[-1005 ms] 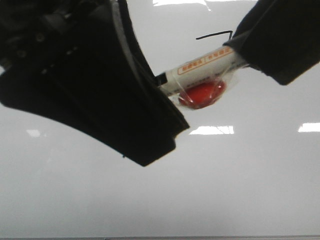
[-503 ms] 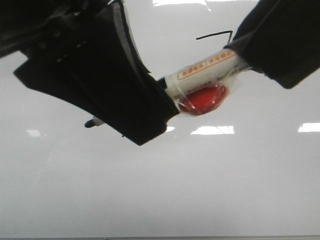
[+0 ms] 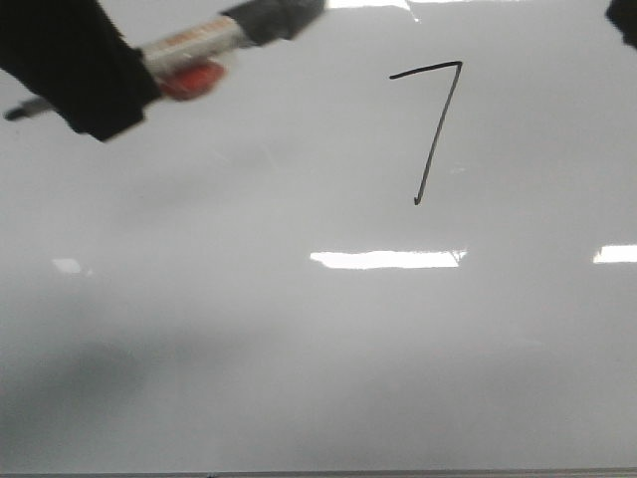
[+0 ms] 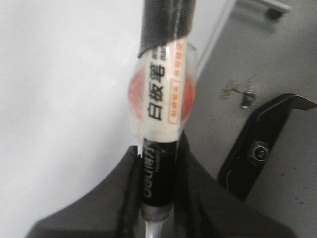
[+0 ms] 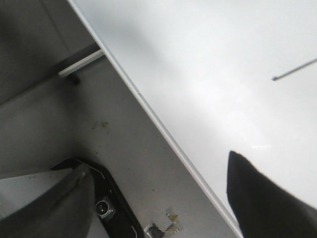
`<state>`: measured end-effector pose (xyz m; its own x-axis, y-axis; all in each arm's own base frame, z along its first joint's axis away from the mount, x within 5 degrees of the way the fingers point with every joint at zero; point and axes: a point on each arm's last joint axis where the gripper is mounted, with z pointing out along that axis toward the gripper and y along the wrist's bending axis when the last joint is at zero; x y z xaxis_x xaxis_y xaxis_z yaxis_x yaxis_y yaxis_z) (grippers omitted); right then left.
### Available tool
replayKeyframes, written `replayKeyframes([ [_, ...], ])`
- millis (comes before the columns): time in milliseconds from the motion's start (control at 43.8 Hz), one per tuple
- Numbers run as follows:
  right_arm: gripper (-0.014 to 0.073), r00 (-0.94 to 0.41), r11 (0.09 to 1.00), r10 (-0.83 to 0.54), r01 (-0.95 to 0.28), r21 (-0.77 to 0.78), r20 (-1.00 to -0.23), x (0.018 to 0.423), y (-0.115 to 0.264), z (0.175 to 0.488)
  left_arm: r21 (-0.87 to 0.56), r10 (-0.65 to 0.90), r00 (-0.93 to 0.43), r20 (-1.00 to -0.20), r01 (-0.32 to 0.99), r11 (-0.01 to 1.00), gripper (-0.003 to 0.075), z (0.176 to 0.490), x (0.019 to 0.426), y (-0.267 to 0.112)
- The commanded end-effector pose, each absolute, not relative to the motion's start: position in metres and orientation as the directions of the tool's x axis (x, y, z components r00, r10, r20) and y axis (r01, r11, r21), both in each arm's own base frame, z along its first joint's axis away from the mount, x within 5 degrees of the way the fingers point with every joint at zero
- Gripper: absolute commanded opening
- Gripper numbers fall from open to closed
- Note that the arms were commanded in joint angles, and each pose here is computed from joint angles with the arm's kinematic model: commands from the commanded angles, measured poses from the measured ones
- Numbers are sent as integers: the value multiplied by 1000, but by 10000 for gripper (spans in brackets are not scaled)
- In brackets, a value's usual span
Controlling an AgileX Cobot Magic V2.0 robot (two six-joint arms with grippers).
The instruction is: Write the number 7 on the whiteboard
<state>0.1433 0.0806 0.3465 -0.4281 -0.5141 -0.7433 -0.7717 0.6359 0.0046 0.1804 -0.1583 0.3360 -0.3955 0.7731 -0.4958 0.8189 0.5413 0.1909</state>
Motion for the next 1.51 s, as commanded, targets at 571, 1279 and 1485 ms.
replayKeyframes([
  [571,577,-440,726,-427,-687,-9,-790,143,64,363,41,43,-521,-852,16,999,21,334,212,-14],
  [1279,577,-440,726,-427,-687,-9,-790,143,64,363,-65,-35,-476,-879,46,997,33,262,289,-23],
  [1485,577,-440,726,-427,-687,-9,-790,143,64,363,-64,-32,-508,-861,45,997,161,250,296,-24],
])
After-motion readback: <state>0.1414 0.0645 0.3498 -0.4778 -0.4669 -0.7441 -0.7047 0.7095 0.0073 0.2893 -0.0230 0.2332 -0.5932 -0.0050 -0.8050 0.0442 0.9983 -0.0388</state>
